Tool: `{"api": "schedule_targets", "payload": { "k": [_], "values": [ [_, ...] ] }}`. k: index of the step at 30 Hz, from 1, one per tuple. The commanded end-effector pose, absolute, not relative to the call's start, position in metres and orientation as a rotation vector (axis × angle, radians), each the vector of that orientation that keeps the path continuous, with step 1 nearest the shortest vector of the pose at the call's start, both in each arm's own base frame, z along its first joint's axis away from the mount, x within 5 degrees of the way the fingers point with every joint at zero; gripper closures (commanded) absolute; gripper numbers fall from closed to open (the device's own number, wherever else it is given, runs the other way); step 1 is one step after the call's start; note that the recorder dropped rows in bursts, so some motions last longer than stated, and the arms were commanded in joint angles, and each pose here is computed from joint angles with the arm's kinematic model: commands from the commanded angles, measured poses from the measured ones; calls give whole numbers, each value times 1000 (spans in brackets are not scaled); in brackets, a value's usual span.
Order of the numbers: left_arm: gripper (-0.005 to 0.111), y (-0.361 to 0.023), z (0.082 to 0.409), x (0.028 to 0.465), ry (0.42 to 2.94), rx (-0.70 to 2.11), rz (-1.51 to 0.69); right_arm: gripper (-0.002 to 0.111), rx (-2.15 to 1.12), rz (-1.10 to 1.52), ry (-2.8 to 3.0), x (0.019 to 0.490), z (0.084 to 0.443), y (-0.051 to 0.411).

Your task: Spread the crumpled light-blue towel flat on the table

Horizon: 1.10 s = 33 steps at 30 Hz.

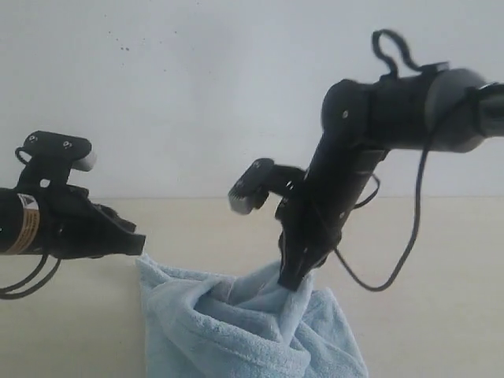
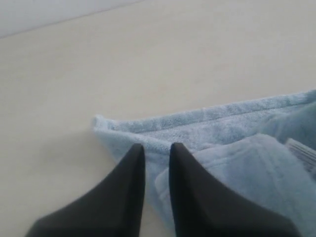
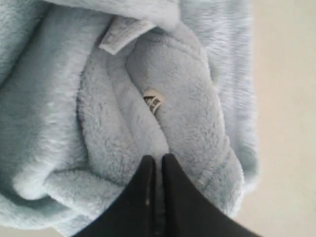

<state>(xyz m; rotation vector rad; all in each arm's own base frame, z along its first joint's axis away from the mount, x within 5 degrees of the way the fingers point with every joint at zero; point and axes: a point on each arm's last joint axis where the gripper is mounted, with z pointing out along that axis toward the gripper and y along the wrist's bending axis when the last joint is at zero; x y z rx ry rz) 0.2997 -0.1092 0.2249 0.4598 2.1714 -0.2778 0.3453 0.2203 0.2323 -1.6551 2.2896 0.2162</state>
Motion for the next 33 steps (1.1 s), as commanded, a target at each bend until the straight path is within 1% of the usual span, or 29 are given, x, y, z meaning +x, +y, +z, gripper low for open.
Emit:
{"api": "schedule_targets", "payload": {
  "k": [1, 4, 6, 9, 13, 16, 18, 20, 26, 33],
  "values": [
    [89, -139, 251, 295, 2079, 608, -648, 108, -1373, 88, 2340, 349, 286, 177],
    [89, -157, 260, 287, 1908, 851, -853, 108, -1173, 17, 2427, 347, 308, 145],
    [89, -164, 257, 286, 1846, 902, -947, 108, -1093, -12, 2466, 345, 319, 127],
    [89, -170, 237, 291, 1913, 886, -1010, 108, -991, -70, 2474, 342, 335, 104],
    [89, -174, 211, 297, 1992, 898, -1029, 108, -646, -131, 2568, 338, 349, 73],
    [89, -174, 205, 298, 2007, 900, -1031, 108, -607, -275, 2697, 331, 346, 49],
    [89, -175, 207, 299, 1999, 900, -1034, 108, -574, -360, 2702, 334, 346, 36],
    [89, -175, 212, 297, 1979, 905, -1044, 108, -461, -420, 2718, 336, 346, 18],
    [89, -175, 229, 292, 1924, 882, -1086, 108, -202, -423, 2711, 341, 346, -17],
    [89, -175, 233, 292, 1907, 856, -1106, 108, -159, -354, 2690, 347, 343, -18]
  ]
}}
